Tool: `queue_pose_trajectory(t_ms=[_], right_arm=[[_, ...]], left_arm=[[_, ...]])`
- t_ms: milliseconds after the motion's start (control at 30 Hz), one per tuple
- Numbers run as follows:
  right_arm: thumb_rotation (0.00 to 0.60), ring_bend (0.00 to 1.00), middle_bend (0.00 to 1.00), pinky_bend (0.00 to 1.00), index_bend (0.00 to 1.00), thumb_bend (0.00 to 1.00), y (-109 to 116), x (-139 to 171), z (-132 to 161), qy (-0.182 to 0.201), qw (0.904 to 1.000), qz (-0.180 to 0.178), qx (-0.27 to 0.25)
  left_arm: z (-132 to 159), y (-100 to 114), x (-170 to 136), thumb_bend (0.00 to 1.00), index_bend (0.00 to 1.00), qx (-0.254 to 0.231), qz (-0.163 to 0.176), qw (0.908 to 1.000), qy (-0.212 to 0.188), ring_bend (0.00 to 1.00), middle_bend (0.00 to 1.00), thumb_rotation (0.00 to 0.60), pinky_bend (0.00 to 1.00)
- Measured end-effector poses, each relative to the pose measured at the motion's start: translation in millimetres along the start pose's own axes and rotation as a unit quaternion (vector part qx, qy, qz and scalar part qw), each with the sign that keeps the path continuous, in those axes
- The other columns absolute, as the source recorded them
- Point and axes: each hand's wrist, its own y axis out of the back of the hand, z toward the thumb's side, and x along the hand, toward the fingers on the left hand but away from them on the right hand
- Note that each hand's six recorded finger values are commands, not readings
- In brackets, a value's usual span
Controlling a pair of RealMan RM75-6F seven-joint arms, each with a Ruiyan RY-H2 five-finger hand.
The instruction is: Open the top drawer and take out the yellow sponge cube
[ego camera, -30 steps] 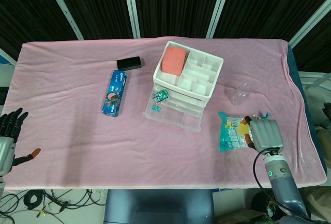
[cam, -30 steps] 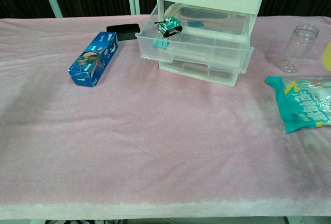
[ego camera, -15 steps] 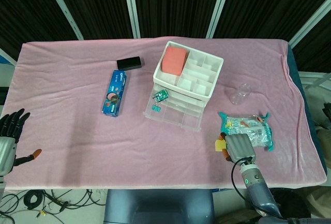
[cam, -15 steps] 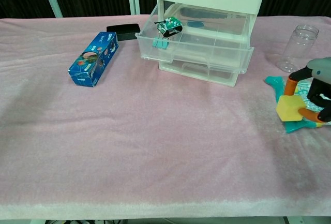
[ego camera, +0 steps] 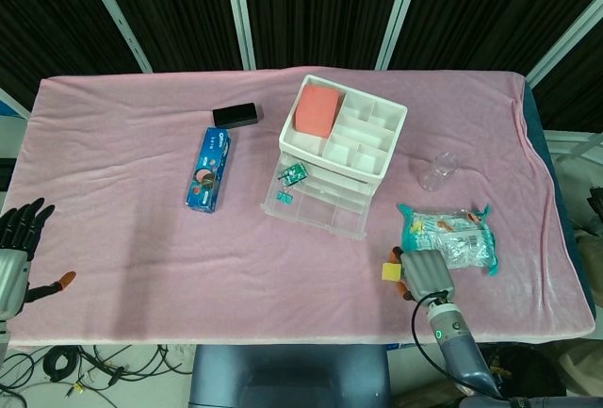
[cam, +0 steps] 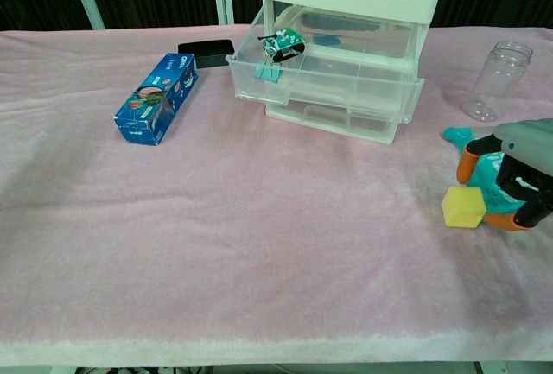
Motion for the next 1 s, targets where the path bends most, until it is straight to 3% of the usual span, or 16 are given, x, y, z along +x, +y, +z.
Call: queue_pose_trajectory(t_ms=[133,400,467,600,667,733,1000], right_arm=[[0.6,0.92,0.89,0.84,0.07,0.15,3.1,2.1,-1.6,0.002,0.9997,-0.014,0.02],[0.6,0.83,0.77,0.75,0.02,0.15,20.9,17.8,-21.1,-0.007,0.9973,-0.055,0.048],[0.6,0.73,0.65,0.65,0.02,0.15,29.0,23.6,-29.5,-0.011,0.9953,-0.074,0.061],[0.6,0.22,0.22,0.3,0.0,0.12,46.3,38.6,-49.4,-0.021,0.9884,-0.122,0.088],[0.6,0.07,0.07,0.21,0.0,0.09,54.1,50.5,-63.7,-0.027,0.9838,-0.148,0.098],[0.6,0.0,0.0,0.16,0.0,0.04,58.3,60.8,-75.5,-0.03,0.9808,-0.166,0.099],[0.6,0.0,0.0,0.13,0.0,0.0,66.7,102.8,-118.9,-0.005,0.9645,-0.246,0.097]], left_arm=[[0.0,-0.1,-0.2,0.0,0.0,0.0,0.0,1.0,0.0,0.0,0.0,0.6,0.0],[-0.4,0.0,-0.8,0.0,0.0,0.003,-0.002,1.0,-0.001,0.0,0.0,0.6,0.0],[-0.7,-0.4,-1.1,0.0,0.0,0.006,-0.004,1.0,-0.001,0.0,0.0,0.6,0.0],[-0.8,-1.2,-1.2,0.0,0.0,0.009,-0.007,0.9999,-0.001,0.0,0.0,0.6,0.0],[-0.3,-1.2,-1.4,0.0,0.0,0.011,-0.008,0.9999,-0.002,0.0,0.0,0.6,0.0],[0.2,-1.2,-1.8,0.0,0.0,0.013,-0.008,0.9999,-0.003,0.0,0.0,0.6,0.0],[-1.5,-1.2,-4.4,0.0,0.0,0.032,-0.014,0.9994,-0.004,0.0,0.0,0.6,0.0]])
